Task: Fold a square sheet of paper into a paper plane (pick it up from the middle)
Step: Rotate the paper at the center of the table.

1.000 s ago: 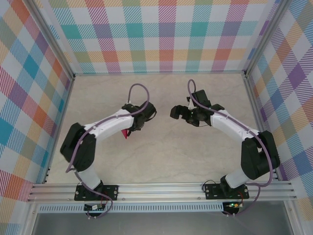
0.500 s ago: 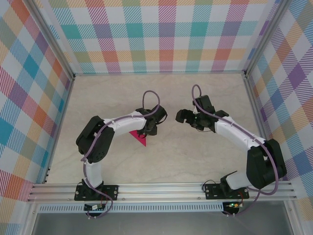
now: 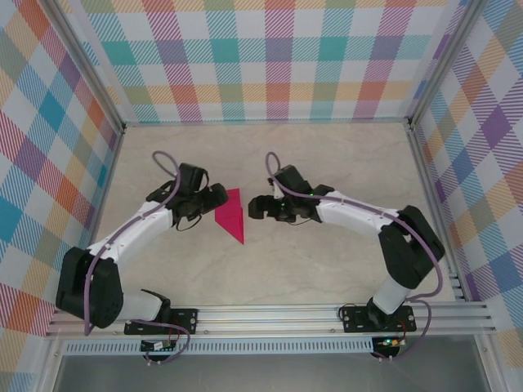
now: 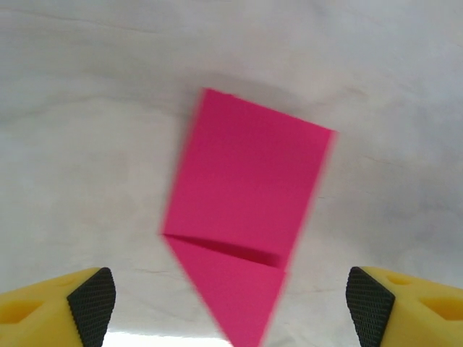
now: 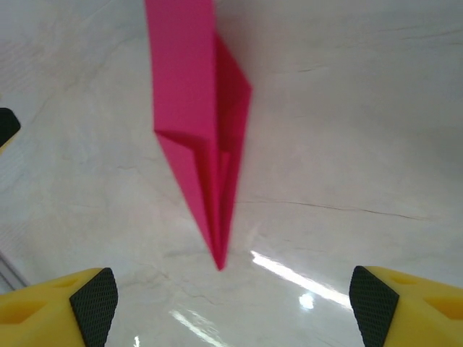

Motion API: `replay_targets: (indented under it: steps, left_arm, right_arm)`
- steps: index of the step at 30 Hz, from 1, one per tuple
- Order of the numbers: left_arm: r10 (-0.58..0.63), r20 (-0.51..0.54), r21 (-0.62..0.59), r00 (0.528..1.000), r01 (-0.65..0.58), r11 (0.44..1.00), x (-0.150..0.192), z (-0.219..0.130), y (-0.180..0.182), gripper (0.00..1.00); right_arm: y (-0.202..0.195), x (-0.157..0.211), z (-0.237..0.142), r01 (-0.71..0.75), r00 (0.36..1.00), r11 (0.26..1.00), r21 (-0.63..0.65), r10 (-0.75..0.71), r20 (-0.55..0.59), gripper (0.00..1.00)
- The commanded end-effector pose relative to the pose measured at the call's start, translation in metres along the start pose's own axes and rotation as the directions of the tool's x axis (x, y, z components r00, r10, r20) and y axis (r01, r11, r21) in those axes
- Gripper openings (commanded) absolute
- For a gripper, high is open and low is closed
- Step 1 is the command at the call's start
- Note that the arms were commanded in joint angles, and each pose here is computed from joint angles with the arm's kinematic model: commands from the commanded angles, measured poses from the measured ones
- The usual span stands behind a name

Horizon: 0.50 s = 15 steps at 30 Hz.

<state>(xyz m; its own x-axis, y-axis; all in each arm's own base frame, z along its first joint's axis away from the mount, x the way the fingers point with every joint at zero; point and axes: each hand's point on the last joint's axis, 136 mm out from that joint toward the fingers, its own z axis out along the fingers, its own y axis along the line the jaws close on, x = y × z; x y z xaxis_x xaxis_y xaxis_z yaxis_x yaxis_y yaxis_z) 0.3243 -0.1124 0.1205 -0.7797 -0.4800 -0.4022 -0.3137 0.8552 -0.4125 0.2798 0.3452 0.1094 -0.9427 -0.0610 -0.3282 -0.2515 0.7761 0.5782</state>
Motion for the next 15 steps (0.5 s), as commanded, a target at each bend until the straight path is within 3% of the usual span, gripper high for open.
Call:
replay_targets:
  steps: [1,9,15]
  left_arm:
    - [-0.086,0.032,-0.052,0.996,0.088,0.995,0.001,-0.009,0.039,0.9]
    - [-0.222,0.13,-0.104,0.966,0.236,0.966,0.004,-0.025,0.098,1.0]
    - [-0.253,0.11,-0.105,0.961,0.264,0.959,0.011,-0.022,0.108,1.0]
  right_arm:
    - [0.047,-0.003,0.021,0.052,0.998,0.994,-0.1,-0.054,-0.011,0.86]
    - [0.06,0.005,0.084,0.006,0.988,0.993,-0.12,-0.024,-0.154,0.86]
    - [0.045,0.017,0.106,0.001,0.972,0.998,-0.066,-0.016,-0.233,0.85]
